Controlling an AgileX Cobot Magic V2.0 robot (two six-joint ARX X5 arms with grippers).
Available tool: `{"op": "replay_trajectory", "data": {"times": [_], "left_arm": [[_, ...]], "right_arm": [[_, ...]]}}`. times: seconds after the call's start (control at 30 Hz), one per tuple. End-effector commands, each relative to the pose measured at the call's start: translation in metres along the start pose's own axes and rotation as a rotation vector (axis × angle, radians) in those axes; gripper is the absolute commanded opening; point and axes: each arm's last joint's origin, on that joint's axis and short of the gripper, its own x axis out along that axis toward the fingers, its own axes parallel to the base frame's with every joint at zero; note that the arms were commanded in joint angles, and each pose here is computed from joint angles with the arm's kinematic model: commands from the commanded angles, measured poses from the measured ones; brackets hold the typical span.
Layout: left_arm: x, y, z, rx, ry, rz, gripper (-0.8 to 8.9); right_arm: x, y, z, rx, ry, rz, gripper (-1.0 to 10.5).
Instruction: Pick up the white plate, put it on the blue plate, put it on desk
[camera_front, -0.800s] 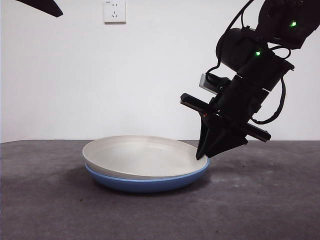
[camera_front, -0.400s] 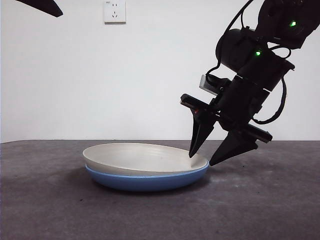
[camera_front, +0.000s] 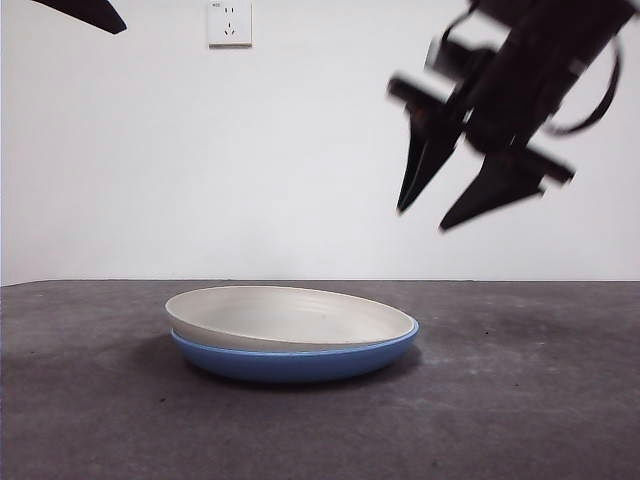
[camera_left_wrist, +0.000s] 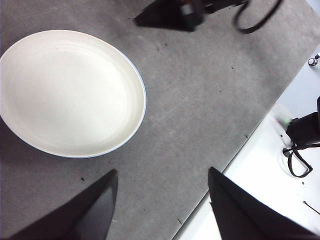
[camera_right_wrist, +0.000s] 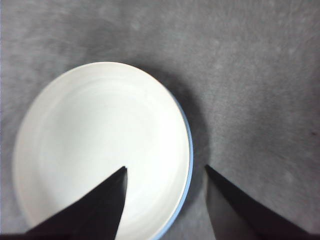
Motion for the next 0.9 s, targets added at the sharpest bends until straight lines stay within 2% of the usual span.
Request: {"op": "replay_trajectory", "data": {"times": [0.03,0.27,0.47,0.7,0.9], "left_arm": [[-0.001,-0.002,0.004,0.025,-0.017,-0.011,2.88],[-0.001,-0.002,0.004,0.025,-0.018,-0.011,2.88],[-0.001,-0.002,0.004,0.025,-0.018,-0.011,2.88],[-0.001,-0.002,0.003,0.018,-0.012,-0.011,2.88],[-0.001,-0.002,0.003,0.018,-0.011,-0.011,2.88]], "right_arm": [[-0.028,0.011,0.004,-0.090,-0.039,0.021,2.4],[-0.095,0.026,-0.011,-0.166,-0.069,0.131,2.4],[-0.138,0.032,-0.031,-0.199,-0.077,0.180,2.4],[-0.165,0.030,-0.056,-0.205,-0.011,0.163,2.4],[-0.170,0.030,-0.059,-0.208,-0.018,0.165,2.4]]}}
